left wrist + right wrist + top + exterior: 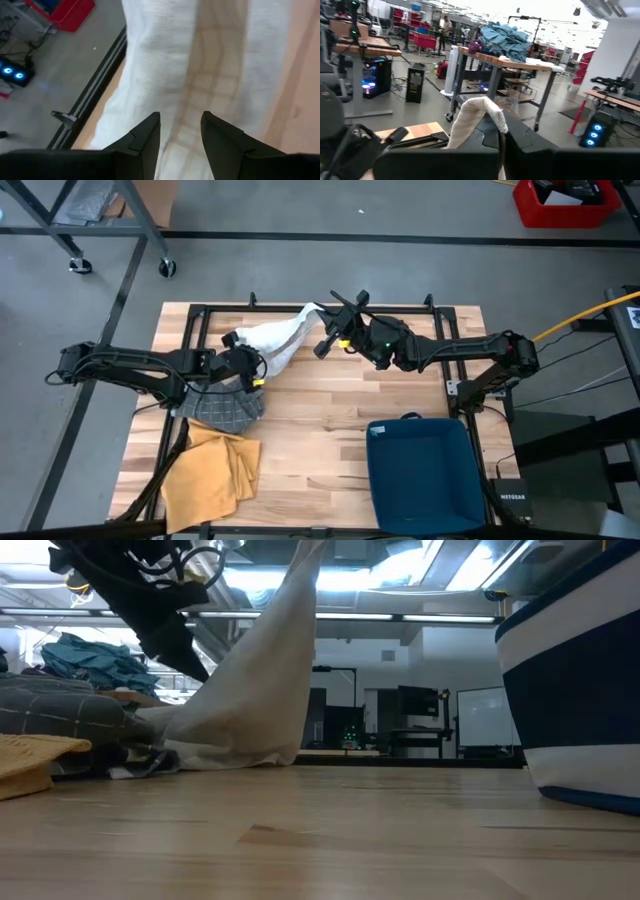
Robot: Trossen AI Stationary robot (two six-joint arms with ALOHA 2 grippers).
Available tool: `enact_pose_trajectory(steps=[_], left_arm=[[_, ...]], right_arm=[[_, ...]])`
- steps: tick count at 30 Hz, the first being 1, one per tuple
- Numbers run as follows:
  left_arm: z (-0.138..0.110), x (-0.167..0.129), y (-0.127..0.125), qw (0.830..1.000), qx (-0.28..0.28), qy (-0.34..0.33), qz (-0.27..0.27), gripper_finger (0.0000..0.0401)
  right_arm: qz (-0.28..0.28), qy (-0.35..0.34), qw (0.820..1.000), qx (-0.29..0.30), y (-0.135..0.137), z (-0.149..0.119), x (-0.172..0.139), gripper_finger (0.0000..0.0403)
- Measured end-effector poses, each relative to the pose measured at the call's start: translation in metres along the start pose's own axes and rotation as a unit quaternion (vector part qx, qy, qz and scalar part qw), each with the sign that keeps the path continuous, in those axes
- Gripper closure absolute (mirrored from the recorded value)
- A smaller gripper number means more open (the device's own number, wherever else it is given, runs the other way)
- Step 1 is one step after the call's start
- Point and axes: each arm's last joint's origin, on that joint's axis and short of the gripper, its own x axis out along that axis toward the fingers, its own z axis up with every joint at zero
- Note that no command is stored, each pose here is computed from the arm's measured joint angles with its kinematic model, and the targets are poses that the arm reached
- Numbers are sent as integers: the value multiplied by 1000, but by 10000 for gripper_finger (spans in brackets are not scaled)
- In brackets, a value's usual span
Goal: Fold towel
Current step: Fold the white towel
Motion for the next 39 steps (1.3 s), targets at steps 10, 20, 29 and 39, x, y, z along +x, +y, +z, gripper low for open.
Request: enact_pose_trajectory(steps=[10, 20, 29, 39], left_arm=[[-1, 15, -10, 999, -30, 24, 8, 269], [-11, 39, -21, 991, -12, 71, 109, 269], [-14, 45, -22, 976, -38, 63, 204, 269], [-15, 44, -20, 969, -36, 59, 235, 338]], right_arm=[[18, -13, 1000, 18, 1, 2, 0, 401], [20, -14, 1000, 19, 1, 2, 0, 402], [20, -14, 1000, 19, 1, 2, 0, 402], [20, -14, 1000, 16, 1, 2, 0, 402]])
